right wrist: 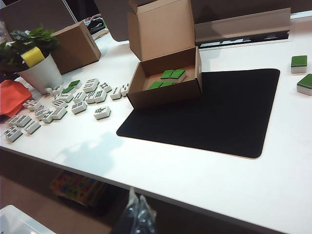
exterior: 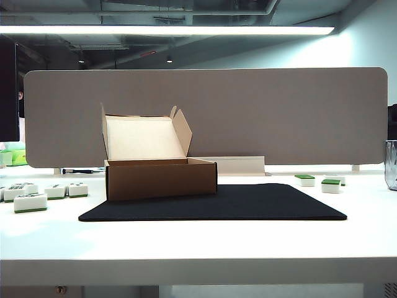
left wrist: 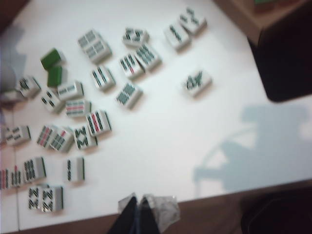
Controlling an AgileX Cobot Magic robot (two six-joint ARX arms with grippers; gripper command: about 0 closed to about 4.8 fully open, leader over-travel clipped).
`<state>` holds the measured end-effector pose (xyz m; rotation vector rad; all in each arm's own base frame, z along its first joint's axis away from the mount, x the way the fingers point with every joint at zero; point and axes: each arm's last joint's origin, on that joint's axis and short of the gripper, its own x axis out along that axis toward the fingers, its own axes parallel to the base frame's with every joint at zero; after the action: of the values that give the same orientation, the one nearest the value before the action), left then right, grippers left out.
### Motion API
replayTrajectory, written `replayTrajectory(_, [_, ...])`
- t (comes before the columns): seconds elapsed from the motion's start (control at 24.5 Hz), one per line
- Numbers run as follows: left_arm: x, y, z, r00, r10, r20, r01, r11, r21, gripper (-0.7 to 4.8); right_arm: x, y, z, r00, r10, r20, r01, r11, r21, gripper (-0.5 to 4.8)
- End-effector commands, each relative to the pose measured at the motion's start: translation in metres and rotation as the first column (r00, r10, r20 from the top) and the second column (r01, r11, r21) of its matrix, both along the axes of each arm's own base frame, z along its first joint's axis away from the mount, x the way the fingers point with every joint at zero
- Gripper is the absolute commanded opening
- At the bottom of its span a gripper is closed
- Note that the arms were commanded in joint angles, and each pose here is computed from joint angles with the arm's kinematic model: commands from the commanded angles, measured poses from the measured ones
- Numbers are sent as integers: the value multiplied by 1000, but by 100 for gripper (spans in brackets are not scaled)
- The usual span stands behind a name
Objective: Pick up four mahjong tiles and put them into the paper box.
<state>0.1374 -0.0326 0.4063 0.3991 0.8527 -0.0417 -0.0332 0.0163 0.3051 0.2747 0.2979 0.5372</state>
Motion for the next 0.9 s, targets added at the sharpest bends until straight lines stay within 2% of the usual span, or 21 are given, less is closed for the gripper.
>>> replayTrajectory(0.04, [-15, 5, -14, 997, 44, 58, -41, 998, -54, -6, -3, 0, 1, 1000, 2, 23, -2, 1000, -2, -1])
replayTrajectory(0.16, [-34, 10, -37, 979, 106, 173, -76, 983, -170, -6, -3, 0, 1, 1000, 2, 23, -2, 1000, -2, -1])
replayTrajectory(0.2, [-38, 11, -43, 974, 110, 200, -74, 980, -183, -6, -3, 0, 1, 1000, 2, 23, -2, 1000, -2, -1])
replayTrajectory(0.41, [-55, 17, -72, 960, 114, 257, -62, 977, -205, -6, -3, 0, 1, 1000, 2, 23, -2, 1000, -2, -1])
replayTrajectory(0.65, [-67, 20, -117, 960, 114, 257, -61, 977, -205, -6, -3, 0, 1, 1000, 2, 23, -2, 1000, -2, -1])
replayTrajectory(0.9, [-65, 19, -133, 916, 127, 380, -30, 967, -251, -6, -3, 0, 1, 1000, 2, 23, -2, 1000, -2, -1])
